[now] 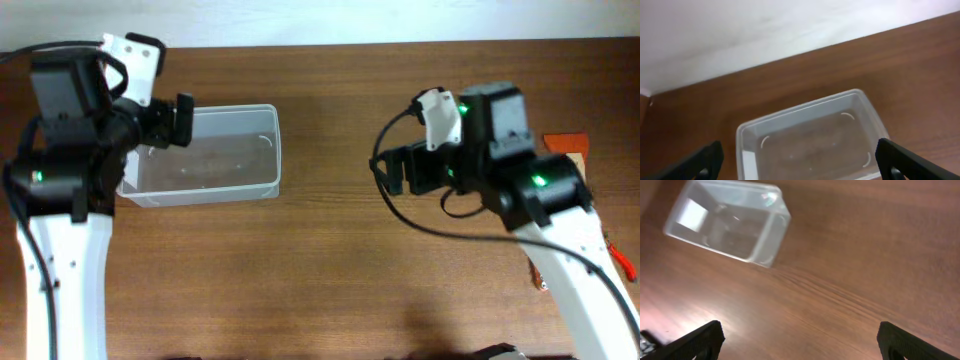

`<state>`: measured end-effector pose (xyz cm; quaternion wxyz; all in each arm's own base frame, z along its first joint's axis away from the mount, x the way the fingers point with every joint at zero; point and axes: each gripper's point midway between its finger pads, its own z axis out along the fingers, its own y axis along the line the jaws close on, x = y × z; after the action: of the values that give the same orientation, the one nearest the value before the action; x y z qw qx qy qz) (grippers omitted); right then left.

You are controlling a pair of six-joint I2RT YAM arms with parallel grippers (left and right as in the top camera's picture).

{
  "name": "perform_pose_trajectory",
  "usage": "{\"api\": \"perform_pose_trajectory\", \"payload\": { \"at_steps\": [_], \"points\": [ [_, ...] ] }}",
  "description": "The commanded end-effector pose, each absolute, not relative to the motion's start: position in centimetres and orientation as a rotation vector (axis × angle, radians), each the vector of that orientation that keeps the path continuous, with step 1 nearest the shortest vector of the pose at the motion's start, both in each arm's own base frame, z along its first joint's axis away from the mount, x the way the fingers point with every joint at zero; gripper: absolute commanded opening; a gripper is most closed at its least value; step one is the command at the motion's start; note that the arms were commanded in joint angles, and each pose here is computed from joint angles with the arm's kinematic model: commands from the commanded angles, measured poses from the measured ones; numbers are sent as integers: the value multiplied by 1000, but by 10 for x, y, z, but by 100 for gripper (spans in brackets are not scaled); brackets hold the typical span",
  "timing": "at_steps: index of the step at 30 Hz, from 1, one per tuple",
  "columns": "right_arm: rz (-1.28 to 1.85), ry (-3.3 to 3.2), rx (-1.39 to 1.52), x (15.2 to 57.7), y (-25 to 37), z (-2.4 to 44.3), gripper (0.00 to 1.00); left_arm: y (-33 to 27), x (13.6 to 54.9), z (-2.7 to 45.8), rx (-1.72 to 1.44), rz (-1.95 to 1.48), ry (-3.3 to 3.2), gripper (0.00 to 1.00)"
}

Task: Pack container
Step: 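Raise both arms and move the right gripper toward the clear container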

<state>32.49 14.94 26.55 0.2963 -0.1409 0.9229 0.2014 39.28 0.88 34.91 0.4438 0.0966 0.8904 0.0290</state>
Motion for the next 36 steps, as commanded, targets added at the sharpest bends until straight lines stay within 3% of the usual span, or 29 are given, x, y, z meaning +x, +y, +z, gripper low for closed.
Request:
{"api": "perform_pose_trajectory", "payload": {
  "at_steps": [1,9,18,24,30,36],
  "points": [
    [402,2498,-281,338,143,255,99,56,392,359,-9,151,2227,99],
    [201,2624,-241,351,175,220,99,114,363,341,-256,-15,2308,99],
    [114,2767,-327,352,177,181,99,116,352,330,-287,-26,2363,99],
    [196,2625,-416,371,210,200,99,115,350,321,-229,-16,2409,99],
    [221,2530,-245,393,229,234,99,115,350,317,-239,-25,2425,99],
    [252,2671,-287,404,256,205,99,113,345,313,-278,-48,2449,99]
  ]
}}
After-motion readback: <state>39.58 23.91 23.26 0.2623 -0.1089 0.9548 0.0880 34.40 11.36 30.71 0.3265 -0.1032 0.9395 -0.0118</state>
